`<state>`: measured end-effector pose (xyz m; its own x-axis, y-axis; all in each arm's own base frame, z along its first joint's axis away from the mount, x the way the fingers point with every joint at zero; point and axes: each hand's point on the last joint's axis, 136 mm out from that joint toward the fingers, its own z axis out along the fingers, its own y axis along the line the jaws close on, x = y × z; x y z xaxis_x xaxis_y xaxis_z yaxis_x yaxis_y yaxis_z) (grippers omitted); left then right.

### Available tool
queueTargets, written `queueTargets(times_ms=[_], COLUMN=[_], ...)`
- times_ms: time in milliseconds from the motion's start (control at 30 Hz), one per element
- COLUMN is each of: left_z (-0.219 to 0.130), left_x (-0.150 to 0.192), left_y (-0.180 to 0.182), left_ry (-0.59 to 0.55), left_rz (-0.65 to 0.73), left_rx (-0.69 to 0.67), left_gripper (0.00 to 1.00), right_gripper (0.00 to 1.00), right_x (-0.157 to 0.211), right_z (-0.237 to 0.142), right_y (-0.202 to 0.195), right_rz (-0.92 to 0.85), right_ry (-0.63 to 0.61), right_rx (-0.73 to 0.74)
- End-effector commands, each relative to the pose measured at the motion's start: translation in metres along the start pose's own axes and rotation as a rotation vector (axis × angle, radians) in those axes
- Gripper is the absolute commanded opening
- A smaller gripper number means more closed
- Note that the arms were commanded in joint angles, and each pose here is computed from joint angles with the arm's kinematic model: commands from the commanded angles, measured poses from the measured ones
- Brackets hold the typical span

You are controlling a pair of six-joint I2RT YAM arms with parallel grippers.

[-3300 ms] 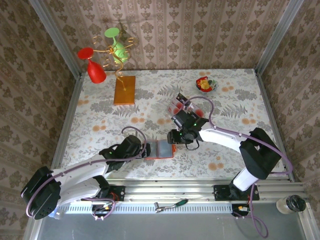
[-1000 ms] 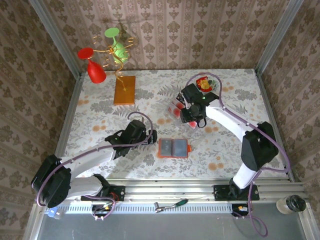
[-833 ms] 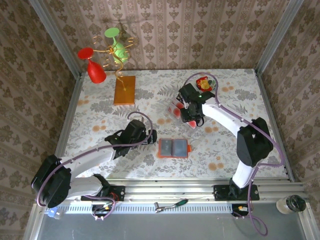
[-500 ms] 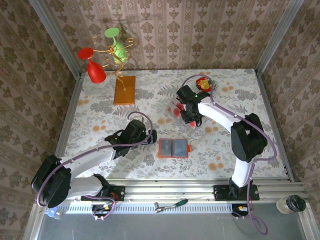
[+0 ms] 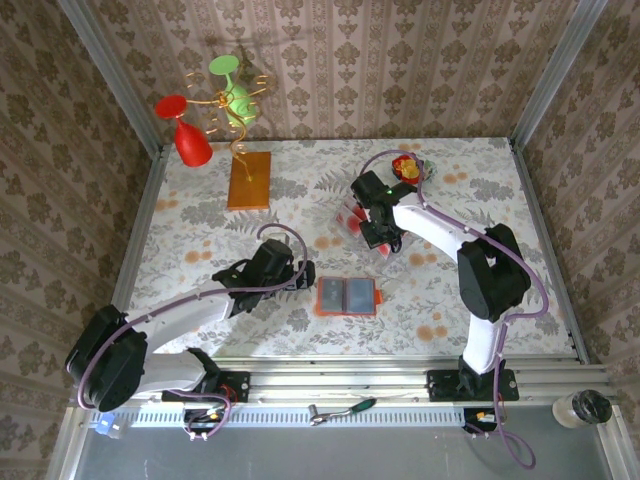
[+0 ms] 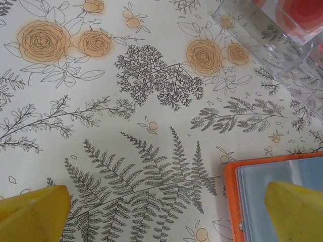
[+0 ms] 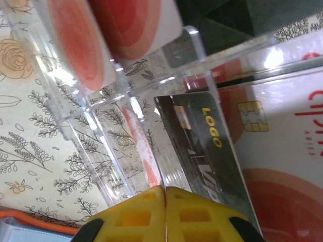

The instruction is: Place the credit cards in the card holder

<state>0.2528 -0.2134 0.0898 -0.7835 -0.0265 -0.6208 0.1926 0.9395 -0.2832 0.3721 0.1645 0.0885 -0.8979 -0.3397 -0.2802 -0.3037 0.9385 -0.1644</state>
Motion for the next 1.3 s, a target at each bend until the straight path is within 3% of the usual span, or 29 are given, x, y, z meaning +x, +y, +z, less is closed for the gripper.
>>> queueTargets(times_ms=[0, 200, 433, 633, 900, 1267], left_z=[-0.002, 0.0, 0.001, 0.003, 0.008, 0.016], left_x=[-0.013, -0.012, -0.011, -0.006, 0.005, 0.021], left_y=[-0.008, -0.01, -0.01, -0.009, -0.008, -0.01], left_ry=[-0.027, -0.015, -0.006, 0.012, 0.055, 0.089], left_rz=[0.001, 0.003, 0.007, 0.011, 0.058, 0.112], left_rx=[0.023, 0.028, 0.027, 0.024, -0.003, -0.035], left_gripper=[1.0, 1.0, 1.0, 1.0, 1.0, 1.0], right_gripper=[0.03, 0.0, 0.0, 0.0, 0.0, 0.0], right_x=[0.003, -0.003, -0.011, -0.002, 0.033, 0.063], right_z=[0.0, -0.016, -0.064, -0.089, -0.074, -0.044], right_y=[-0.002, 0.005, 0.006, 0.031, 0.093, 0.128], right_rz=[-0.018, -0.061, -0.051, -0.006, 0.056, 0.094], right_ry=[0.014, -0.034, -0.138, -0.177, -0.106, -0.03], right_rx=[0.002, -0.052, -0.083, -0.213, -0.426, -0.503])
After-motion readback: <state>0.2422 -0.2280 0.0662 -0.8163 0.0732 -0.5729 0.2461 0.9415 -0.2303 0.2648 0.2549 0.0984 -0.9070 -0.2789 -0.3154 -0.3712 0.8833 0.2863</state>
